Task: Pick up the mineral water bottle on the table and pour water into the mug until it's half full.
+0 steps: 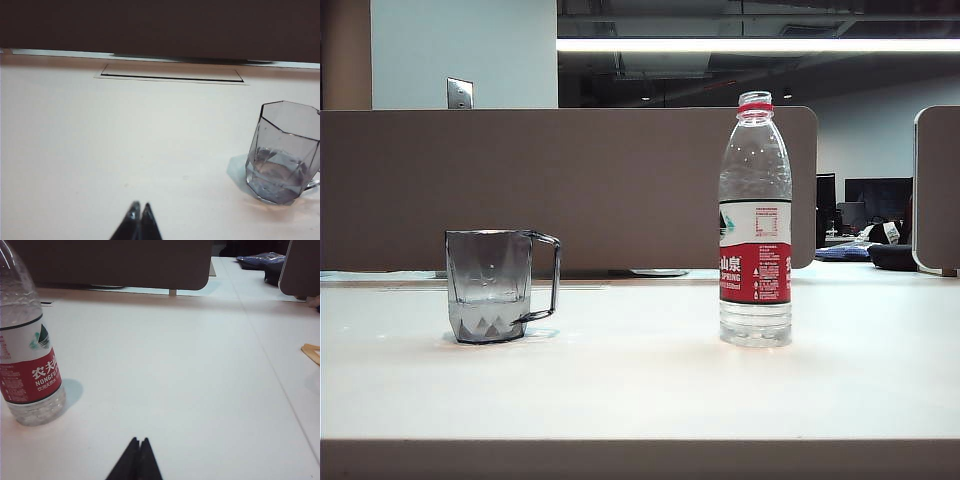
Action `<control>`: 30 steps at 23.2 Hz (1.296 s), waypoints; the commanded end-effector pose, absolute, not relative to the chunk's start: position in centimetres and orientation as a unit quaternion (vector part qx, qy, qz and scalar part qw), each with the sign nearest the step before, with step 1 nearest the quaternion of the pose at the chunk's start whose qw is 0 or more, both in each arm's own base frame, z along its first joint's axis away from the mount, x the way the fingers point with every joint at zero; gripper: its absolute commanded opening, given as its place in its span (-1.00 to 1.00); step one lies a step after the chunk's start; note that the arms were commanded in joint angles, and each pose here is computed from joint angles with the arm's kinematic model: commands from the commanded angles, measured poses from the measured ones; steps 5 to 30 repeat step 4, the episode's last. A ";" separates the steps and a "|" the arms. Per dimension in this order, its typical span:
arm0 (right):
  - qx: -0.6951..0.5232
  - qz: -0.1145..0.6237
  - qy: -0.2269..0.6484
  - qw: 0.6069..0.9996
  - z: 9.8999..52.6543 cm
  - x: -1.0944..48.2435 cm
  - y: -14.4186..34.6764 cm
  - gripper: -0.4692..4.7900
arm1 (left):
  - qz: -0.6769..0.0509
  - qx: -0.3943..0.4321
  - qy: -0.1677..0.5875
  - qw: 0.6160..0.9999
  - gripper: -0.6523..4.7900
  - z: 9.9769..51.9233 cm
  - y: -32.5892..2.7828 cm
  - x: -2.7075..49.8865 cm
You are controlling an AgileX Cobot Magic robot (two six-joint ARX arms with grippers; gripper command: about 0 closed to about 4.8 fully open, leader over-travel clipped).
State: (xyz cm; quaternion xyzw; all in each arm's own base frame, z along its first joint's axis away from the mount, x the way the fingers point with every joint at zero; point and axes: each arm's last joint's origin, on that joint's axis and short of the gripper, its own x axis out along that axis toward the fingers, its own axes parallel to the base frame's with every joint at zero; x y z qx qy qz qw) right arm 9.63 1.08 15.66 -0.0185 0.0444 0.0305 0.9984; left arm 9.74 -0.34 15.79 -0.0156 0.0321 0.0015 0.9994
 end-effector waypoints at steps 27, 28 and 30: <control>-0.019 0.033 0.038 0.999 15.6 9.7 1.1 -0.84 | -0.002 -0.016 0.026 1.000 -0.77 16.0 -0.4 9.7; -0.019 0.033 0.038 0.999 15.6 9.7 1.1 -0.84 | -0.002 -0.016 0.026 1.000 -0.77 16.0 -0.4 9.7; -0.019 0.033 0.038 0.999 15.6 9.7 1.1 -0.84 | -0.002 -0.016 0.026 1.000 -0.77 16.0 -0.4 9.7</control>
